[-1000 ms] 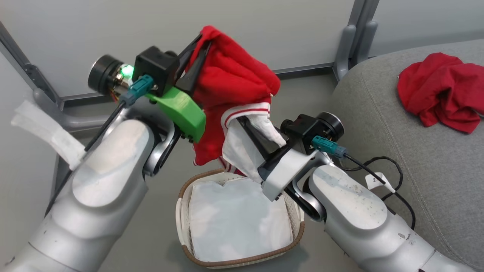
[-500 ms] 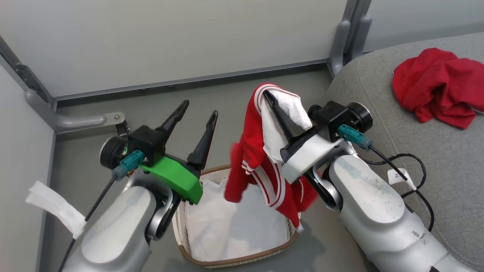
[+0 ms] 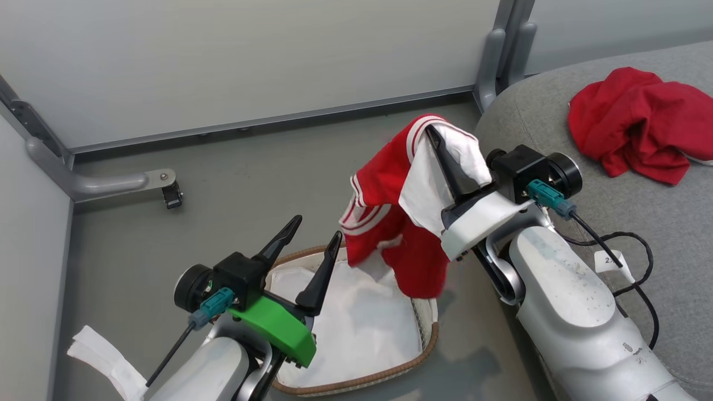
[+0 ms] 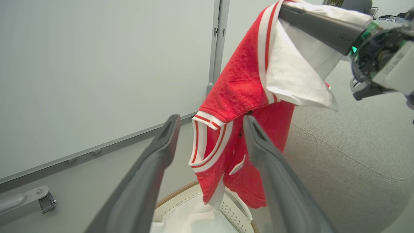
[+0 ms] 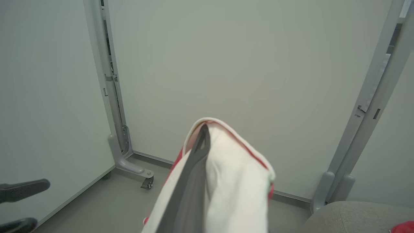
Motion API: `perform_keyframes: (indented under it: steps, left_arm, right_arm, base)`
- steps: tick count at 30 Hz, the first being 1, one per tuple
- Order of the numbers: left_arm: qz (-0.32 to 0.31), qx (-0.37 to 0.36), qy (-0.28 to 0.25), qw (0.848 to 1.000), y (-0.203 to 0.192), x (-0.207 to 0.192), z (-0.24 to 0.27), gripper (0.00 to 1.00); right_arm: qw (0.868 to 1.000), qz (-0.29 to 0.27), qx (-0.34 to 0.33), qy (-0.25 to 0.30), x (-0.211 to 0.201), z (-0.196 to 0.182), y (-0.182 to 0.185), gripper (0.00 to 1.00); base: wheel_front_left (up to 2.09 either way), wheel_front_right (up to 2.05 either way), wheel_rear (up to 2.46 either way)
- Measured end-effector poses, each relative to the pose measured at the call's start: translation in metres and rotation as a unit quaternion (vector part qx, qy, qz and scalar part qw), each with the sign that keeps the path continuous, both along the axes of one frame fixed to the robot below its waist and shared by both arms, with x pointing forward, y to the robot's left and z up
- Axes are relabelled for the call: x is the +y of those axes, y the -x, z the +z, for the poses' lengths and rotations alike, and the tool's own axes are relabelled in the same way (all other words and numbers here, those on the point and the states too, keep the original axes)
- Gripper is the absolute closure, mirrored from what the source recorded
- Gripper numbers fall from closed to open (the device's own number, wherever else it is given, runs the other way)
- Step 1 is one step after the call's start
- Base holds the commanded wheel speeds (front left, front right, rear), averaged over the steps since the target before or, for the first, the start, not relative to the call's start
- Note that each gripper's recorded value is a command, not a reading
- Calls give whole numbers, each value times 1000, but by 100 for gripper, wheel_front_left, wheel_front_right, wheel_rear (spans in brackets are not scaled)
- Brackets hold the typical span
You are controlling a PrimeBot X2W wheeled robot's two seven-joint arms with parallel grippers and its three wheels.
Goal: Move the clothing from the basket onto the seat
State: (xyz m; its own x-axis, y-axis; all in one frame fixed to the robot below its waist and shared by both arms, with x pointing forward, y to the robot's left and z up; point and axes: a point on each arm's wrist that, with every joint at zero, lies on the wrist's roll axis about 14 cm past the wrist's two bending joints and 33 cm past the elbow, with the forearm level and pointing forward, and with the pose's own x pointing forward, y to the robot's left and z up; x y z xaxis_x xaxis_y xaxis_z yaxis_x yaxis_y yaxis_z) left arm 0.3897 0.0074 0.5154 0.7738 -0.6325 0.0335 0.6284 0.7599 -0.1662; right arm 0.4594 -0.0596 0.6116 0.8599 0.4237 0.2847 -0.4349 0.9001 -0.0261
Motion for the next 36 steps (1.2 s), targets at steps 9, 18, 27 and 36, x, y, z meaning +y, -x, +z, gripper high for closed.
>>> perform_keyframes:
  steps: [9,18,27,36]
  left_arm:
    - [-25,-2,3,1000,4,-19,-1,0]
    - [-93,-3,3,996,7,-64,-6,0]
    - [-186,3,4,983,18,-121,-14,0]
    - [-241,16,7,970,24,-153,-27,0]
  right_arm:
    - [999,-35,-12,9,-25,7,-2,100]
    - [993,-112,-32,31,-83,16,5,100]
    - [976,-211,-22,44,-160,8,29,100]
    - [962,-267,13,54,-204,-15,38,100]
  base:
    - [0,0,0]
    - [0,0,0]
    - [0,0,0]
    - [0,0,0]
